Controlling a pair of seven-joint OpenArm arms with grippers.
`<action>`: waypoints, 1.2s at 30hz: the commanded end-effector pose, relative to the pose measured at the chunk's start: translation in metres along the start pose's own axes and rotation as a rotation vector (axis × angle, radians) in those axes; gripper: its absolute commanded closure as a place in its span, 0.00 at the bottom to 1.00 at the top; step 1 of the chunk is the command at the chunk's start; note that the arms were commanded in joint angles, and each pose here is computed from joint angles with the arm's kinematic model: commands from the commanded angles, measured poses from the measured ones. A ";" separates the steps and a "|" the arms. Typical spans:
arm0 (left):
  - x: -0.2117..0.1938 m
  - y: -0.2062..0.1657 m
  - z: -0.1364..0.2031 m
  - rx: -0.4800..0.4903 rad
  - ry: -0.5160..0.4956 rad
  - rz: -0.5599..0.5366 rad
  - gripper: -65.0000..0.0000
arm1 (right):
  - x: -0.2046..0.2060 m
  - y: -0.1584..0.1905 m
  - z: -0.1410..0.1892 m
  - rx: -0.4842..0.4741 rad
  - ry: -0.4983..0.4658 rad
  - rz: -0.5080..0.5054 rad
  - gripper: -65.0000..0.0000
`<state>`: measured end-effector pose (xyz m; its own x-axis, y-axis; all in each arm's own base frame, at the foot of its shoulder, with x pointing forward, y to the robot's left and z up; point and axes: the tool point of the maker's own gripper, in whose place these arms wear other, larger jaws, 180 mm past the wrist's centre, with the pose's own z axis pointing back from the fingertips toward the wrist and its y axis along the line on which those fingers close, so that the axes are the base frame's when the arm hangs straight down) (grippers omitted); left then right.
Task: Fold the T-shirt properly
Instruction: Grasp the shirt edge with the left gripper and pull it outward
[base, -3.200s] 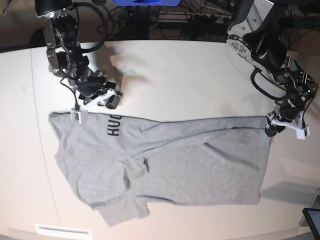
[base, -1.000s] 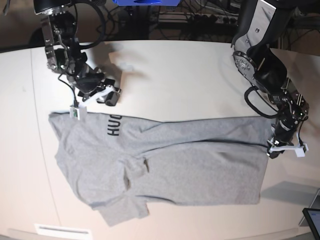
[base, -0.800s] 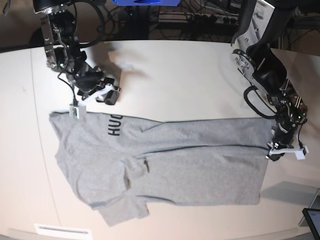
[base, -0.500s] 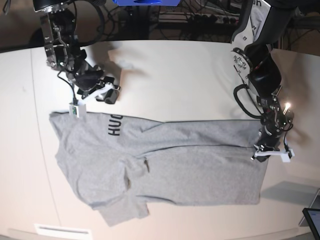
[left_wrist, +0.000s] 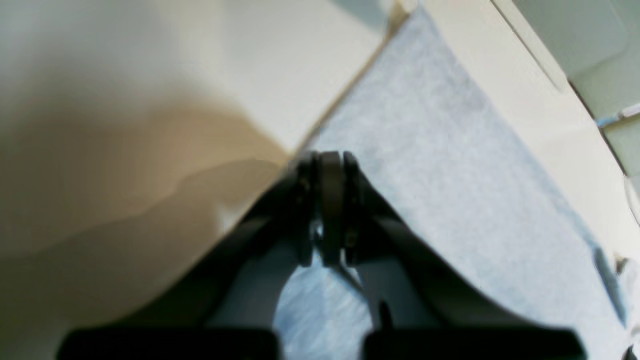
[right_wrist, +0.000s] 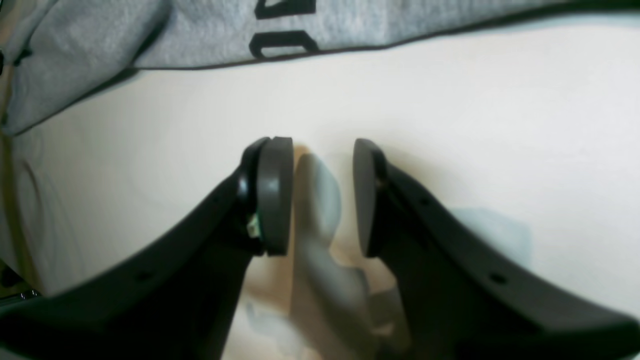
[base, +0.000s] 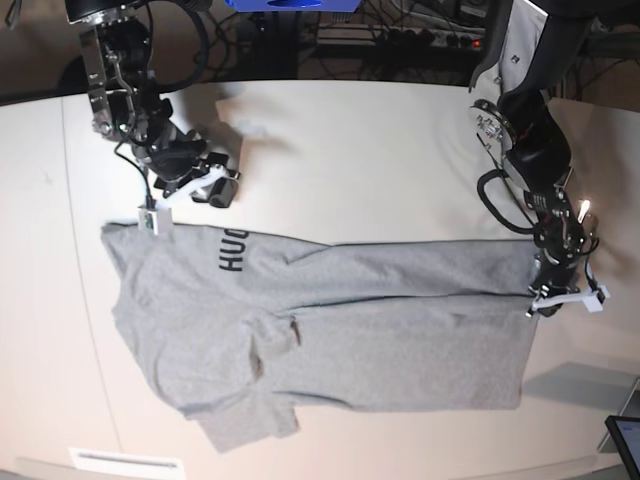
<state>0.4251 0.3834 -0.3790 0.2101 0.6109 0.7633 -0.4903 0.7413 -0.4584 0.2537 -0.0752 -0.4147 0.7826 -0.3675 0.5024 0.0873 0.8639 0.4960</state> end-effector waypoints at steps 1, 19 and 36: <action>0.033 -0.004 0.000 -0.009 -0.078 0.000 1.00 | -0.011 -0.009 0.002 -0.038 0.050 -0.005 0.69; 0.046 0.012 0.002 0.065 -0.150 0.031 1.00 | -0.013 -0.010 0.002 -0.040 0.054 -0.006 0.69; 0.059 0.017 0.005 0.091 -0.225 0.020 0.63 | -0.013 -0.010 0.002 -0.039 0.057 -0.006 0.69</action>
<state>0.4160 0.4162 -0.3675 0.0773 0.5725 0.8163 -0.5817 0.6908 -0.4294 0.2536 -0.0752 -0.4146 0.7824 -0.3674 0.5028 0.0871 0.8641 0.4958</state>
